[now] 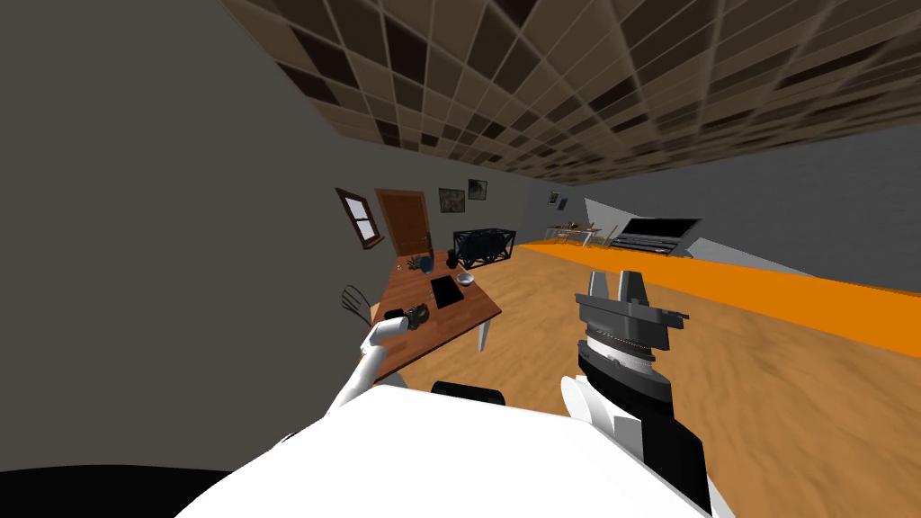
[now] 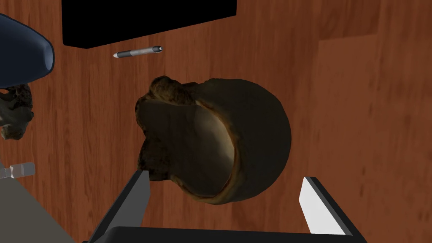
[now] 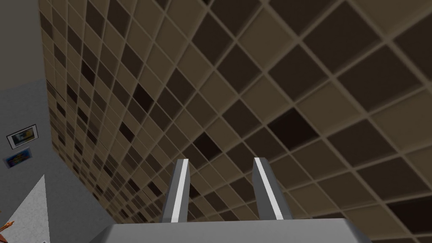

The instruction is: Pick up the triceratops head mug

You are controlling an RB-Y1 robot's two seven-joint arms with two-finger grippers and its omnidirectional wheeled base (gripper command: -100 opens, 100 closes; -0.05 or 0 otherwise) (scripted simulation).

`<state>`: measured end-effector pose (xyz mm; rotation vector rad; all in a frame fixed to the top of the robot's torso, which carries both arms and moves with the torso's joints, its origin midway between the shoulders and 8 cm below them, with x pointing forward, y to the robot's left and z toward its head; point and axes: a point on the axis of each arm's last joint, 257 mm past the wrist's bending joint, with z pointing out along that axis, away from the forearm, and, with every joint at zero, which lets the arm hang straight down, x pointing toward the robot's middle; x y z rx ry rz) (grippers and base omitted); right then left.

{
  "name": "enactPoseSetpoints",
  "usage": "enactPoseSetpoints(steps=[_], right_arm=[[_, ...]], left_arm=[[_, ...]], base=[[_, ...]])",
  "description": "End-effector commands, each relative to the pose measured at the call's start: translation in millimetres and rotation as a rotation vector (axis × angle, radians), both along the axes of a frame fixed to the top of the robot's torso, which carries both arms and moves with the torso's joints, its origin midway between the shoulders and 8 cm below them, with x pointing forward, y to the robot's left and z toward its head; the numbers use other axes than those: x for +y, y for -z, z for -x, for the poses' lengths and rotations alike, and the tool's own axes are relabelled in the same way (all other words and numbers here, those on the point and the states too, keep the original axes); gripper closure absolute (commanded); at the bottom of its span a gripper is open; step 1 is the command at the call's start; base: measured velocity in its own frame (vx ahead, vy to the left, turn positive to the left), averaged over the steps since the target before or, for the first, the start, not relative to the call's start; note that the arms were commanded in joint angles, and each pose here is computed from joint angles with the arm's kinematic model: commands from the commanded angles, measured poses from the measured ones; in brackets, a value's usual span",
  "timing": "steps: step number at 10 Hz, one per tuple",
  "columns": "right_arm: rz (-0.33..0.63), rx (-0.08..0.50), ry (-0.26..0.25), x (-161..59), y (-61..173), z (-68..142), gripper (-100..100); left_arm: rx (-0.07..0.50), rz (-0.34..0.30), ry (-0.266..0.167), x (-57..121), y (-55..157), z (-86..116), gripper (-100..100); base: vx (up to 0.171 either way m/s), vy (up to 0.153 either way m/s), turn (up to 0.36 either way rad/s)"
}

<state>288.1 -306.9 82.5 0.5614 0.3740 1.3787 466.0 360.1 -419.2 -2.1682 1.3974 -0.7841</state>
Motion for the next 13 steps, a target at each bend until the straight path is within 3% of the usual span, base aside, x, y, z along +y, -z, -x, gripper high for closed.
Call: enactPoseSetpoints(steps=[1,3,4,5,8,9,12,13], right_arm=[[0.0,0.0,0.0,0.0,0.0,0.0,0],[0.0,0.0,0.0,0.0,0.0,0.0,0],[0.0,0.0,0.0,0.0,0.0,0.0,0],[0.0,0.0,0.0,0.0,0.0,0.0,0],[0.0,0.0,0.0,0.0,0.0,0.0,0],[0.0,0.0,0.0,0.0,0.0,0.0,0],[0.0,0.0,0.0,0.0,0.0,0.0,0],[0.0,0.0,0.0,0.0,0.0,0.0,0]], left_arm=[[0.003,0.035,-0.004,-2.8,1.8,0.4,-100],[0.006,-0.001,0.037,-2.8,1.8,0.4,-100],[0.006,-0.007,0.043,-2.8,1.8,0.4,-100],[0.007,0.036,0.034,-6.5,3.8,1.0,-100],[0.009,-0.006,0.08,-6.5,3.8,1.0,-100],[0.008,0.038,0.073,-11.0,5.6,1.6,-100],[0.009,-0.003,0.119,-11.0,5.6,1.6,-100],[0.004,0.041,0.113,-16.4,7.4,2.3,-100]], base=[[0.044,-0.032,0.198],[0.055,-0.039,0.095],[0.007,-0.009,-0.018],[0.046,-0.046,0.254],[0.035,-0.029,0.036],[0.053,-0.022,0.225],[0.033,-0.037,0.049],[0.041,-0.041,0.241]])
